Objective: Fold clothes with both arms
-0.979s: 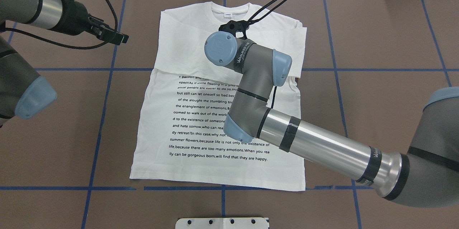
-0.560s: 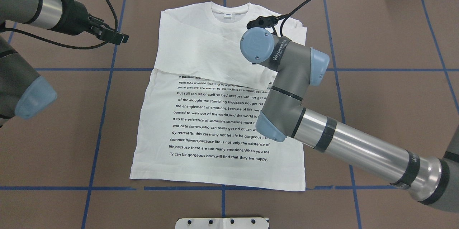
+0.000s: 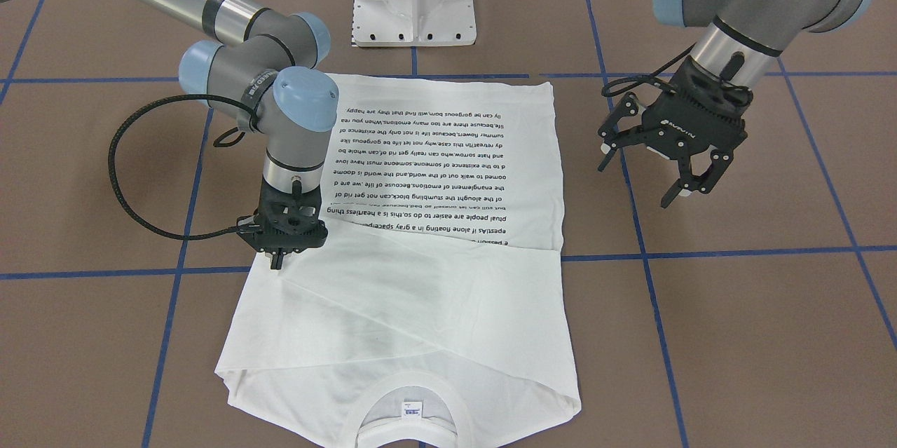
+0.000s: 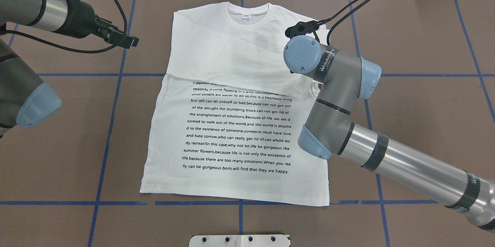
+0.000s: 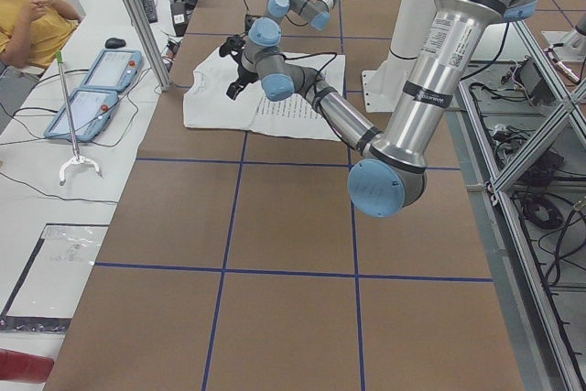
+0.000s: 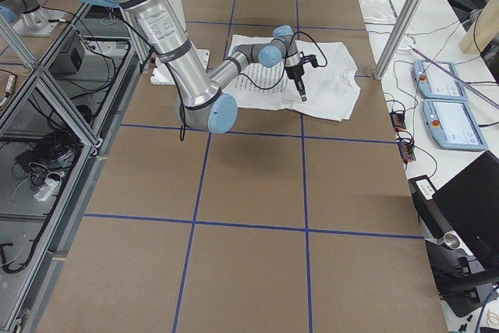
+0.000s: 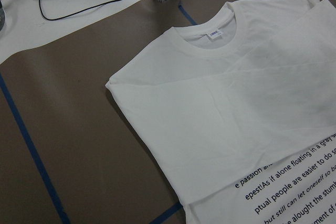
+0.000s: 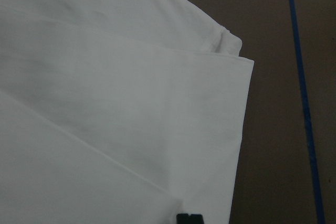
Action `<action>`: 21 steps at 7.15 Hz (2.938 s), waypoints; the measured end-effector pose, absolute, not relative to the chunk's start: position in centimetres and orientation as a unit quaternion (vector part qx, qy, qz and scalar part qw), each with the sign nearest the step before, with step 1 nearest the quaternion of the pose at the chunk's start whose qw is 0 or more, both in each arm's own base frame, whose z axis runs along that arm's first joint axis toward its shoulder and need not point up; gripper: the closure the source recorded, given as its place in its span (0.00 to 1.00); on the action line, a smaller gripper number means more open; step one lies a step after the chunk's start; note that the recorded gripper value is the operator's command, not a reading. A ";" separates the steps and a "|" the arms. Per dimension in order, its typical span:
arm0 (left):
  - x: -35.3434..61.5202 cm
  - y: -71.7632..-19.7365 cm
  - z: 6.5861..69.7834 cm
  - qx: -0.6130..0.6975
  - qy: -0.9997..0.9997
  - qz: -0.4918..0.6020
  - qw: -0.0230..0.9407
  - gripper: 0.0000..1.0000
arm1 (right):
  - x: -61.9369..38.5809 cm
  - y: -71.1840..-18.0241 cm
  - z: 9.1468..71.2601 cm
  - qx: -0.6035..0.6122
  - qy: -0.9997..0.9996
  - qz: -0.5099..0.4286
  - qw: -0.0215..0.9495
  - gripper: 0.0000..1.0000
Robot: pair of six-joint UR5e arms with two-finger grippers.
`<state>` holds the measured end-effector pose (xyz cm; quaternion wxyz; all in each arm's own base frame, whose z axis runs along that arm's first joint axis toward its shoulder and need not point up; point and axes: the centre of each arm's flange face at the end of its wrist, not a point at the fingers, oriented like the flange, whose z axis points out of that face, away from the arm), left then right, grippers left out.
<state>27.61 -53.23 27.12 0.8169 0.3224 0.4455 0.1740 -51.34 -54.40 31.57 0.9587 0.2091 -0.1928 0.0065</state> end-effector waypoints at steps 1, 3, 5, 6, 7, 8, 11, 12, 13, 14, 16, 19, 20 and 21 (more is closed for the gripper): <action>27.6 -53.2 27.1 0.322 0.446 0.174 0.817 0.00 | -51.0 -54.5 31.6 0.213 -0.194 0.001 0.958 0.00; 27.6 -53.2 27.1 0.321 0.446 0.173 0.817 0.00 | -49.1 -54.8 29.0 0.215 -0.229 0.005 0.949 0.00; 27.5 -52.6 27.3 0.301 0.458 0.138 0.825 0.00 | -45.7 -53.1 25.0 0.197 -0.306 0.013 0.931 0.00; 27.3 -51.4 27.8 0.282 0.469 0.112 0.830 0.00 | -44.0 -50.6 24.2 0.191 -0.336 0.026 0.922 0.00; 27.4 -49.3 28.6 0.257 0.481 0.088 0.834 0.00 | -42.3 -46.7 24.2 0.182 -0.364 0.042 0.912 0.00; 27.9 -46.7 29.3 0.235 0.490 0.071 0.836 0.00 | -41.4 -42.4 24.4 0.170 -0.387 0.064 0.904 0.00; 33.4 -37.9 31.0 0.172 0.498 0.009 0.850 0.00 | -42.1 -30.2 25.7 0.155 -0.421 0.112 0.887 0.00; 36.3 -35.2 31.8 0.155 0.495 -0.009 0.855 0.00 | -42.1 -27.7 26.4 0.157 -0.420 0.113 0.887 0.00; 39.1 -32.5 32.5 0.140 0.490 -0.024 0.860 0.00 | -42.2 -26.6 26.6 0.159 -0.419 0.113 0.887 0.00; 41.3 -30.4 33.4 0.130 0.484 -0.034 0.865 0.01 | -42.2 -26.1 26.8 0.161 -0.419 0.113 0.887 0.00; 44.1 -27.7 35.2 0.119 0.470 -0.035 0.874 0.01 | -42.3 -25.9 26.8 0.162 -0.418 0.113 0.887 0.00; 46.2 -25.7 37.1 0.109 0.454 -0.019 0.884 0.11 | -42.3 -25.9 26.8 0.162 -0.419 0.113 0.886 0.00; 46.7 -25.2 37.4 0.107 0.451 -0.015 0.886 0.12 | -42.3 -25.9 26.8 0.162 -0.419 0.113 0.886 0.00; 47.0 -24.7 37.6 0.106 0.450 -0.010 0.887 0.17 | -42.3 -25.9 26.8 0.162 -0.419 0.113 0.886 0.00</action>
